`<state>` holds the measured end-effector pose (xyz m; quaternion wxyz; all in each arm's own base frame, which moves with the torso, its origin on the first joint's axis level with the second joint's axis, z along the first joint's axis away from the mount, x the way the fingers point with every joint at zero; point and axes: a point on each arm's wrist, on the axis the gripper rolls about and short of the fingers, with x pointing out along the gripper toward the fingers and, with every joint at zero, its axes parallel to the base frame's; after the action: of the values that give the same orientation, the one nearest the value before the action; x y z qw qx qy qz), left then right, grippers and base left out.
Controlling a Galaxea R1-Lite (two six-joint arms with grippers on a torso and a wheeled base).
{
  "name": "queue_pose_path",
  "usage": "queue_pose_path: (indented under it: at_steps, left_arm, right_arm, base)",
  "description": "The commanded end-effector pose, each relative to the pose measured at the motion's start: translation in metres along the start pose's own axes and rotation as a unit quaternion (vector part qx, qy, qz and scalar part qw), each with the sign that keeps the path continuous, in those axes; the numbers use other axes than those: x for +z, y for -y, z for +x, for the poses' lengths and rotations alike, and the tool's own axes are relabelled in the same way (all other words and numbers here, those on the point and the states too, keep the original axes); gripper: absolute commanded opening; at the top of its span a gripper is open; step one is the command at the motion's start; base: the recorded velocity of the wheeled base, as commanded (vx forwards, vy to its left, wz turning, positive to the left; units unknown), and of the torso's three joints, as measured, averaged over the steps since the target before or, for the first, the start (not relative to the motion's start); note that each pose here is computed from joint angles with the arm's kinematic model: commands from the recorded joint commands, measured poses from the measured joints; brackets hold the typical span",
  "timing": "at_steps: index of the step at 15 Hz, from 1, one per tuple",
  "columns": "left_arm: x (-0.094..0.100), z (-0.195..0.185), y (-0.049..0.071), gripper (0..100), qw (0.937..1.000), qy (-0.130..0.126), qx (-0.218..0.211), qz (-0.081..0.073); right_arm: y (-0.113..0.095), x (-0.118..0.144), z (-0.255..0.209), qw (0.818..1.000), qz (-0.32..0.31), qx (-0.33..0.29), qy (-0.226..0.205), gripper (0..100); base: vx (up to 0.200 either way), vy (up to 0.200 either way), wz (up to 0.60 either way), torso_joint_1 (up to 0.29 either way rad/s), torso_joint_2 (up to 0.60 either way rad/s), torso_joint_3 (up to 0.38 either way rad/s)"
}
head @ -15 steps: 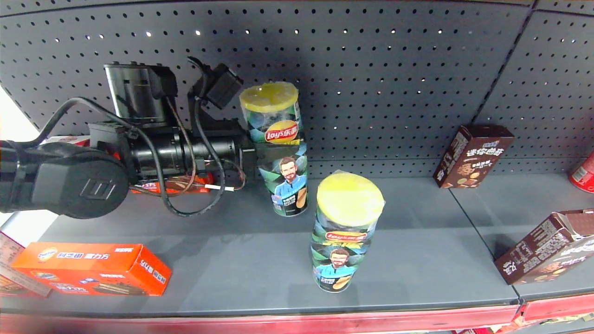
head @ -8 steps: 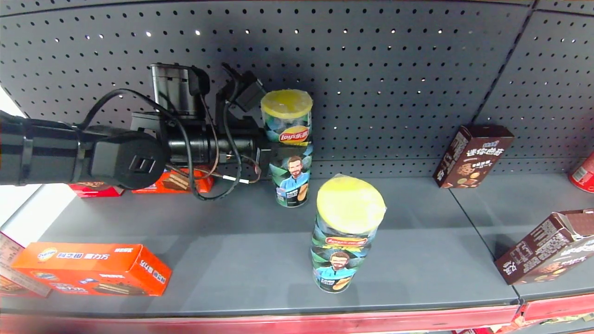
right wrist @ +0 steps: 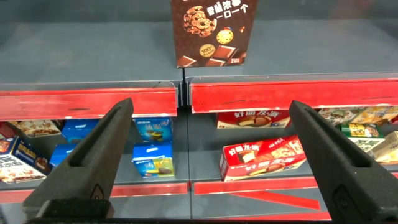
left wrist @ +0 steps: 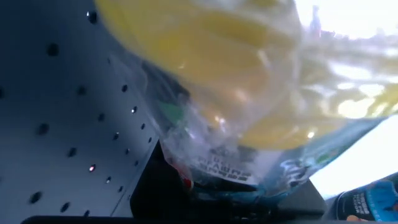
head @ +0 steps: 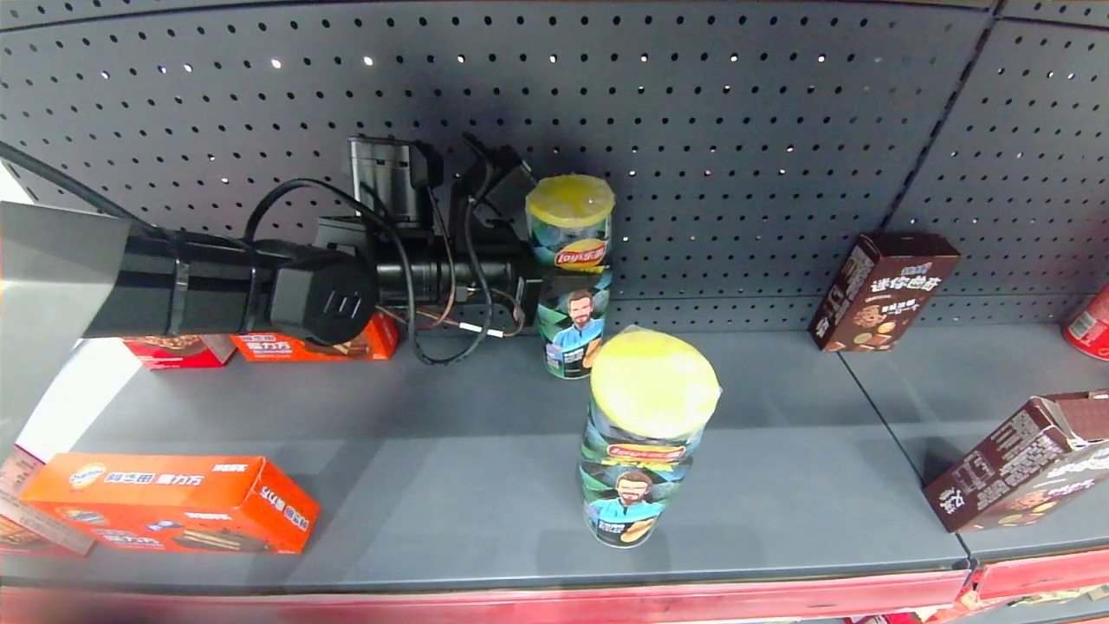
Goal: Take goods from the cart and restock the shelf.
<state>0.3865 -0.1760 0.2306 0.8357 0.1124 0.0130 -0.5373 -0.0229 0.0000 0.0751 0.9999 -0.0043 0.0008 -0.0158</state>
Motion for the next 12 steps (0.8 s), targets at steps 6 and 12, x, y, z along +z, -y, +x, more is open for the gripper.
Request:
queue_pose_path:
  at_steps: [6, 12]
  left_arm:
    - [-0.014, 0.008, 0.011, 0, 0.9996, -0.018, -0.02, -0.001]
    - [-0.025, 0.004, 0.018, 100, 0.9992, -0.029, -0.027, -0.001]
  right_arm:
    - [0.0, 0.0, 0.0, 1.0, 0.0, -0.001, -0.001, 100]
    - [0.0, 0.0, 0.0, 1.0, 0.0, 0.0, 0.0, 100]
  base:
    - [0.0, 0.0, 0.0, 0.0, 0.0, 0.0]
    - [0.0, 0.0, 0.0, 0.0, 0.0, 0.0]
